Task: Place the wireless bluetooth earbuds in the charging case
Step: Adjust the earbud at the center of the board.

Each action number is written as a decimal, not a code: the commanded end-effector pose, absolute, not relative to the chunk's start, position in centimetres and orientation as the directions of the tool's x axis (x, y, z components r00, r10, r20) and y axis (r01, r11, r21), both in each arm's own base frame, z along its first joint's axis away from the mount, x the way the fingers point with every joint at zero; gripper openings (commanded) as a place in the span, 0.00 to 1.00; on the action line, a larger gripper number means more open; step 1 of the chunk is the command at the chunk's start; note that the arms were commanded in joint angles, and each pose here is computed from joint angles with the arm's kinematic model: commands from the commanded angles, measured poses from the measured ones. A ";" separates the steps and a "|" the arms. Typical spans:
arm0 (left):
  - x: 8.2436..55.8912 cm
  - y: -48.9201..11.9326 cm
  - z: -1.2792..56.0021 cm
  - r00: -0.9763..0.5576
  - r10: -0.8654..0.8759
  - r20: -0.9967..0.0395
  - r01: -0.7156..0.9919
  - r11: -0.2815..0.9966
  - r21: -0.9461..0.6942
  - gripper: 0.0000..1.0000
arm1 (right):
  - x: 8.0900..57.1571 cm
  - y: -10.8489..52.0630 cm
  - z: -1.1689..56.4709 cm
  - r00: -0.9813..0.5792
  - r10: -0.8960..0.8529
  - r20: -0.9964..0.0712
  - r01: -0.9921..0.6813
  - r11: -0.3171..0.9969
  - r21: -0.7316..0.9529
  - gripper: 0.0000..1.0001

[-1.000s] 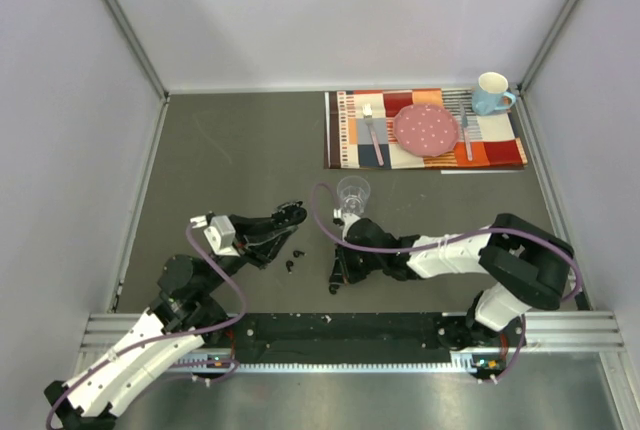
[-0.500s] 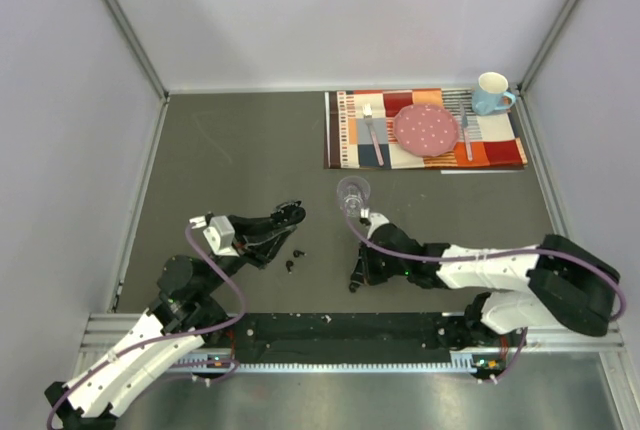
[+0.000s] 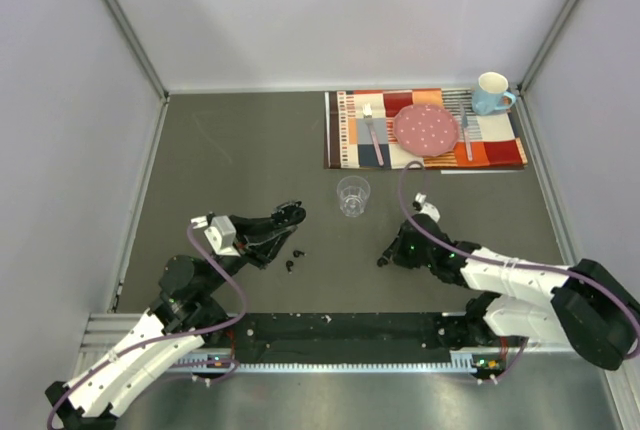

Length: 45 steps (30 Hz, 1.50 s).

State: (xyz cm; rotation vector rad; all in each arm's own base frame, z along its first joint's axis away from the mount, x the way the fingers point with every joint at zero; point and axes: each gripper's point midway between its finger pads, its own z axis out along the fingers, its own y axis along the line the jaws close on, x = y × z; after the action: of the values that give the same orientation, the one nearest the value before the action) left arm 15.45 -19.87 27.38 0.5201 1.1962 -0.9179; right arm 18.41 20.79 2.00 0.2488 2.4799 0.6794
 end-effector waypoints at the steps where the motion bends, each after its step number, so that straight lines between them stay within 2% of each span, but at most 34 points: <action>1: 15.3 -19.6 28.2 0.111 -0.354 -0.928 0.828 0.550 -0.111 0.00 | 20.5 18.8 2.9 -0.750 0.457 -0.478 0.165 0.829 0.534 0.00; 8: 15.5 -19.5 28.0 0.112 -0.355 -0.928 0.821 0.560 -0.115 0.00 | 19.4 17.8 2.5 -0.751 0.470 -0.464 0.183 0.823 0.537 0.00; 9: 15.5 -19.5 28.0 0.111 -0.356 -0.928 0.820 0.560 -0.117 0.00 | 19.1 17.7 2.4 -0.756 0.464 -0.461 0.178 0.825 0.537 0.09; 11: 15.6 -19.5 28.0 0.113 -0.357 -0.927 0.817 0.564 -0.117 0.00 | 18.4 17.3 1.8 -0.772 0.446 -0.452 0.175 0.833 0.524 0.18; 15: 15.6 -19.6 27.8 0.109 -0.355 -0.929 0.819 0.562 -0.119 0.00 | 17.4 16.8 1.3 -0.784 0.443 -0.435 0.179 0.832 0.525 0.32; 21: 15.7 -19.7 27.7 0.105 -0.357 -0.928 0.820 0.559 -0.122 0.00 | 17.6 17.3 2.8 -0.785 0.371 -0.497 0.064 0.846 0.530 0.38; 26: 15.6 -19.8 27.8 0.103 -0.357 -0.928 0.822 0.556 -0.123 0.00 | 18.6 17.6 4.7 -0.775 0.255 -0.579 -0.061 0.881 0.469 0.38; 29: 15.6 -19.8 27.8 0.102 -0.357 -0.928 0.824 0.554 -0.122 0.00 | 19.7 18.0 5.8 -0.773 0.180 -0.608 -0.148 0.882 0.448 0.35; 37: 15.5 -19.8 27.8 0.098 -0.357 -0.929 0.826 0.549 -0.124 0.00 | 20.0 19.6 5.9 -0.816 -0.070 -0.574 -0.374 0.821 0.431 0.29; 45: 15.5 -19.6 27.7 0.102 -0.357 -0.929 0.822 0.556 -0.124 0.00 | 19.9 20.0 5.5 -0.830 -0.096 -0.550 -0.390 0.805 0.447 0.28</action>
State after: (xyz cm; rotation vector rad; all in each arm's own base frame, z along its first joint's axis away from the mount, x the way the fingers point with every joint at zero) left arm 15.71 -19.89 26.55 0.5118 1.2136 -0.9133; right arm 19.22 19.19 4.24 -0.2878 2.5142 0.7222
